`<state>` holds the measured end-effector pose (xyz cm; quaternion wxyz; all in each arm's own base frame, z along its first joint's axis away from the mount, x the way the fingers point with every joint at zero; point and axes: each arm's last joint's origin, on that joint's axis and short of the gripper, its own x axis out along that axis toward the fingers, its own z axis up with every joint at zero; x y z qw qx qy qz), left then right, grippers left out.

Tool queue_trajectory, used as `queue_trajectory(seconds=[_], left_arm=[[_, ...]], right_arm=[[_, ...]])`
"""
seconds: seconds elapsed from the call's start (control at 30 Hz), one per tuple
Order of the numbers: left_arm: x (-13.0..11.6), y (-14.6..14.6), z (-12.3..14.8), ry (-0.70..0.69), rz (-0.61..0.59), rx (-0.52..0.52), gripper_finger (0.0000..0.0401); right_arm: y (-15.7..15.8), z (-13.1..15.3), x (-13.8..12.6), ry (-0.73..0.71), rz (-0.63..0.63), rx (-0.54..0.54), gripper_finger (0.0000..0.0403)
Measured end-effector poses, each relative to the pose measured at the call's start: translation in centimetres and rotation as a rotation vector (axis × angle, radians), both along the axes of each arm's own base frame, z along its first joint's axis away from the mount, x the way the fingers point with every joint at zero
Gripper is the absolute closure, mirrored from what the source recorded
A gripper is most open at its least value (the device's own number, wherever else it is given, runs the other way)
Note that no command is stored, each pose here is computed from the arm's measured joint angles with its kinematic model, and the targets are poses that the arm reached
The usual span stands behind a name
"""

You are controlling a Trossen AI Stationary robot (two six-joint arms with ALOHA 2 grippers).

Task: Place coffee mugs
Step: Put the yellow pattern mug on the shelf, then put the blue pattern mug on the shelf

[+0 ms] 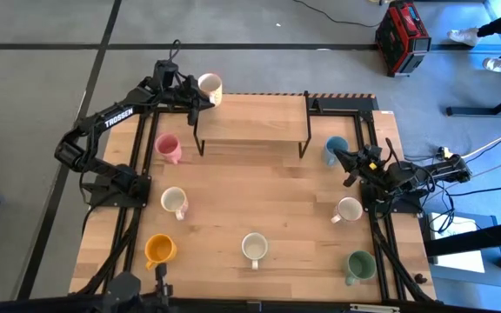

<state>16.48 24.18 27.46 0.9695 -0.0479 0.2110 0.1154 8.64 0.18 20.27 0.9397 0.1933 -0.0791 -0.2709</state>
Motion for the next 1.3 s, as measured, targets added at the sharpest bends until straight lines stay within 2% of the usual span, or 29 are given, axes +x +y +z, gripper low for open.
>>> queue_trajectory(seconds=[0.17,0.4,0.7,0.9,1.13,1.3], left_arm=[[-0.3,-0.3,0.1,0.027,0.023,-0.012,0.0322],[-1.1,-1.5,1.6,0.043,0.071,0.035,0.0305],[-2.2,-3.0,2.7,0.1,0.15,0.046,0.0303],[-3.0,-4.3,3.9,0.07,0.159,0.046,0.0303],[-2.8,-7.2,6.1,-0.009,0.09,0.104,0.0303],[-2.2,-9.2,7.0,-0.06,0.045,0.072,0.0303]], right_arm=[[0.0,0.0,0.0,0.0,0.0,0.0,0.04],[0.1,0.0,0.0,0.0,0.022,-0.001,0.04],[0.1,0.0,0.0,0.002,0.021,-0.002,0.04],[0.1,-0.1,0.0,0.007,0.026,-0.004,0.04],[0.1,-0.1,0.1,0.007,0.043,-0.005,0.04],[0.1,-0.1,0.1,0.007,0.044,-0.005,0.04]])
